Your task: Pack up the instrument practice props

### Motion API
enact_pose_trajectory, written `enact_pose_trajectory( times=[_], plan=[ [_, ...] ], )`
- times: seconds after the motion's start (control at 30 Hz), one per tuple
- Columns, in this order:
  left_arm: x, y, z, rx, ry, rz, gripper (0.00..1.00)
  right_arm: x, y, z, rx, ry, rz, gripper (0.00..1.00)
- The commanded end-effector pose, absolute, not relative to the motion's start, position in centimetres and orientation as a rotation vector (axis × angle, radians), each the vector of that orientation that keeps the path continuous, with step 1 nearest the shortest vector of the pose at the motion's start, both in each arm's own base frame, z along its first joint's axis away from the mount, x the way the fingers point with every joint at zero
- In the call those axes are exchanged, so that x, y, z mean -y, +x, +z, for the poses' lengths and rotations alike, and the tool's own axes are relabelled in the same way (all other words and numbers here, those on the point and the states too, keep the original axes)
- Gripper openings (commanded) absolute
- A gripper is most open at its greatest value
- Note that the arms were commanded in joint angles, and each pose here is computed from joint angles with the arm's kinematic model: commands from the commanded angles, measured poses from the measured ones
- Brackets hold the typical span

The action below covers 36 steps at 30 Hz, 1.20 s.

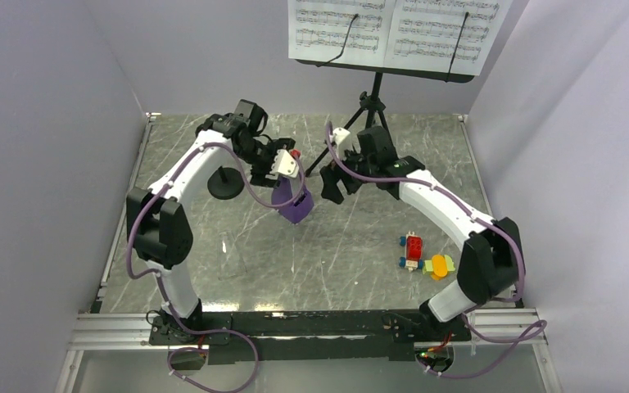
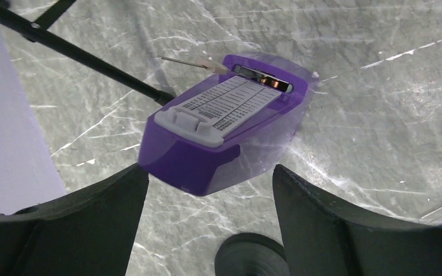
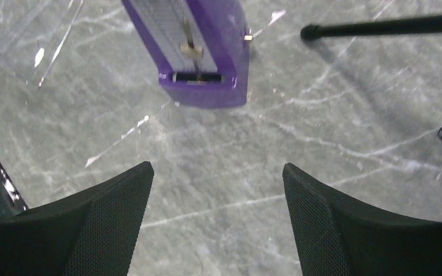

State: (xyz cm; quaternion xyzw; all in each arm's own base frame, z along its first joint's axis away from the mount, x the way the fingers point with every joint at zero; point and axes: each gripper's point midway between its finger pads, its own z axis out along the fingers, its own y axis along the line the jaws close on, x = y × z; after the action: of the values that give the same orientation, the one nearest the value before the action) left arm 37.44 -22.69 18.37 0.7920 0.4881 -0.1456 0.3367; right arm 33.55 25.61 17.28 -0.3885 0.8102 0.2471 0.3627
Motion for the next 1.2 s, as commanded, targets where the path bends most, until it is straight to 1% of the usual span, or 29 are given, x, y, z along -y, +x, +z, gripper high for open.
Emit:
enact_pose_trajectory(
  times=[0.0,0.2,0.27,0.37,0.57,0.8,1.03,1.1,1.17],
  plan=[
    [23.5,36.0,18.8,-1.152,2.156,-0.455,0.82,-24.2,31.5,17.5,-2.057,-1.033,0.636,0.86],
    [24.4,34.6,17.9,-1.127,2.193,-0.534,0.79,-22.7,29.9,16.8,-2.081,-1.055,0.672,0.86],
    [24.8,34.0,17.7,-1.137,2.185,-0.572,0.77,-23.0,28.6,16.9,-2.038,-1.144,0.769,0.86],
    [25.5,33.2,17.5,-1.183,2.141,-0.636,0.73,-23.3,27.4,17.3,-1.958,-1.26,0.83,0.86],
    [26.2,31.8,17.7,-1.345,1.963,-0.723,0.63,-23.5,26.5,16.9,-1.88,-1.39,0.878,0.84],
    [26.0,30.2,18.6,-1.527,1.66,-0.746,0.6,-24.3,27.1,15.1,-1.879,-1.408,0.916,0.8],
    [25.0,29.6,19.3,-1.673,1.411,-0.722,0.55,-27.6,27.9,15.8,-1.77,-1.484,0.974,0.8],
    [24.5,29.0,19.1,-1.689,1.401,-0.71,0.56,-28.4,27.8,15.6,-1.735,-1.527,0.977,0.8],
    [23.8,28.6,18.9,-1.673,1.441,-0.659,0.64,-28.9,27.6,15.6,-1.697,-1.558,0.98,0.8]
  ],
)
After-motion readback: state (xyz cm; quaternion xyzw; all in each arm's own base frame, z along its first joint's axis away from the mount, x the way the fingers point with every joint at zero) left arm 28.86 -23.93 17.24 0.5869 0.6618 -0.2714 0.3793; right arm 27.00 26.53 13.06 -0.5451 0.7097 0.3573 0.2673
